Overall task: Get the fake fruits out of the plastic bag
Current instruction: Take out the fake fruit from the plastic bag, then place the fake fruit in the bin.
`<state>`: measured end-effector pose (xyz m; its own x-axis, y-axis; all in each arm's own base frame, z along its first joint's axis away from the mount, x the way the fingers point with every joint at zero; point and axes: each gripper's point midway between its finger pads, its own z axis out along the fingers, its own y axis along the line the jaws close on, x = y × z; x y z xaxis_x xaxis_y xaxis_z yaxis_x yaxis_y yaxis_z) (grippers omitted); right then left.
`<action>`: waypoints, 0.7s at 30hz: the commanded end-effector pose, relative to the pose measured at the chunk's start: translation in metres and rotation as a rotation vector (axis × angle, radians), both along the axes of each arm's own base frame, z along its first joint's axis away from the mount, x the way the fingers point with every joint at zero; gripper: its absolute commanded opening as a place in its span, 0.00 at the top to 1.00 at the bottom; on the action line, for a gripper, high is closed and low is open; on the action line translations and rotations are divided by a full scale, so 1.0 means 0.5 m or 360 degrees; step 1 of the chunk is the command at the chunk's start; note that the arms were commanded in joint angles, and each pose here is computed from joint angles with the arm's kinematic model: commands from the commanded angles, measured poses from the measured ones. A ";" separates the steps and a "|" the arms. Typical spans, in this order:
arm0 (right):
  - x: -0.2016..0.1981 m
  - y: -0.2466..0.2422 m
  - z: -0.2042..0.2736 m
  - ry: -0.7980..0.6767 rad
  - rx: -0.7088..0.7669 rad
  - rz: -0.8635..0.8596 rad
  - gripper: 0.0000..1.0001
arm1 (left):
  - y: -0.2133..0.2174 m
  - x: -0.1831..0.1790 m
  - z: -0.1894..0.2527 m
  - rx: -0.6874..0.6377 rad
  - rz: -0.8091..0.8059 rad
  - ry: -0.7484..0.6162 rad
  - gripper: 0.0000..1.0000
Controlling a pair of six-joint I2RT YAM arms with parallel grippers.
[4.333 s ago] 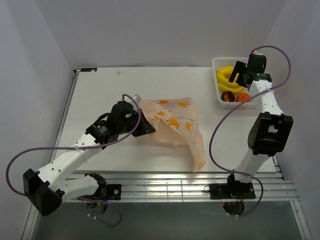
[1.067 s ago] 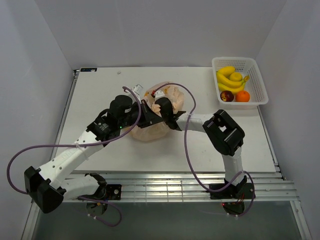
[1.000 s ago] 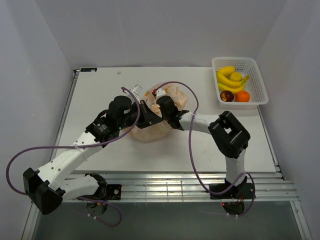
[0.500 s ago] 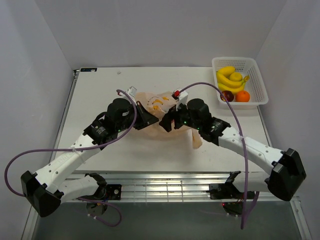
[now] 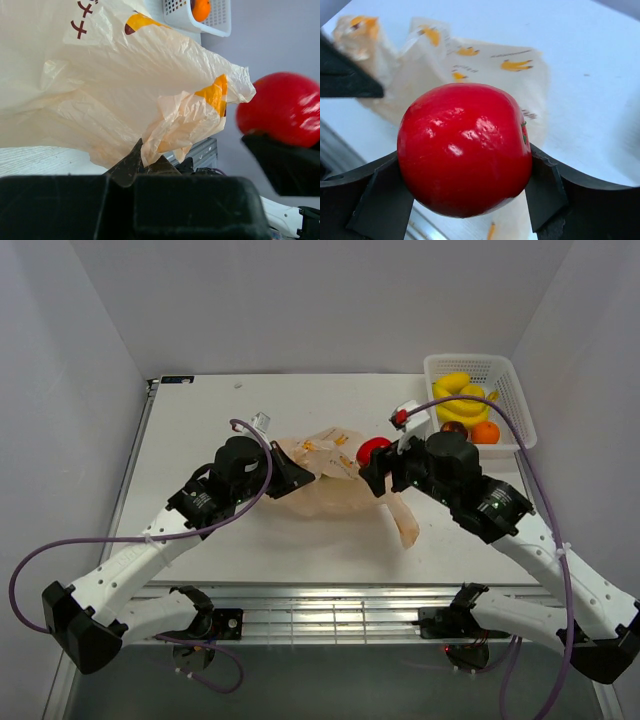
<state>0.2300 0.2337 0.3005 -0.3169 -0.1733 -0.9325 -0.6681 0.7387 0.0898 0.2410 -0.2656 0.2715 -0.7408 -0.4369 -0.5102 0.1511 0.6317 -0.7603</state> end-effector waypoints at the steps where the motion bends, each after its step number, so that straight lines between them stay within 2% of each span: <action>1: 0.084 -0.132 0.092 -0.0228 -0.0038 -0.0564 0.86 | -0.003 -0.003 0.005 -0.0026 -0.0010 -0.0014 1.00; 6: 0.221 -0.234 0.076 -0.0138 -0.0094 -0.0943 0.83 | -0.009 -0.008 0.020 -0.0040 -0.0064 -0.0064 1.00; 7: 0.251 -0.290 0.070 -0.0118 -0.0112 -0.1145 0.83 | -0.009 -0.007 0.023 -0.0031 -0.0079 -0.0088 1.00; 10: 0.341 -0.376 0.056 -0.0078 -0.0149 -0.1490 0.85 | -0.020 -0.011 0.037 -0.0031 -0.0142 -0.0119 1.00; 14: 0.449 -0.460 0.010 0.0022 -0.0231 -0.1717 0.84 | -0.029 -0.015 0.045 0.0004 -0.0223 -0.0157 1.00; 17: 0.485 -0.514 -0.013 0.0045 -0.0310 -0.1856 0.80 | -0.030 -0.015 0.050 0.0006 -0.0236 -0.0175 1.00; 20: 0.507 -0.554 -0.045 0.0074 -0.0375 -0.1985 0.62 | -0.029 -0.014 0.056 0.0012 -0.0239 -0.0195 1.00; 21: 0.513 -0.566 -0.051 0.0078 -0.0394 -0.2023 0.38 | -0.029 -0.015 0.055 0.0017 -0.0244 -0.0200 1.00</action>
<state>0.4765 -0.0313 0.2417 -0.5175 0.0827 -0.8517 0.4032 0.9015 -0.1575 0.2363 -0.2779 0.2790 -0.7510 -0.3328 -0.5704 0.2789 0.6231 -0.7307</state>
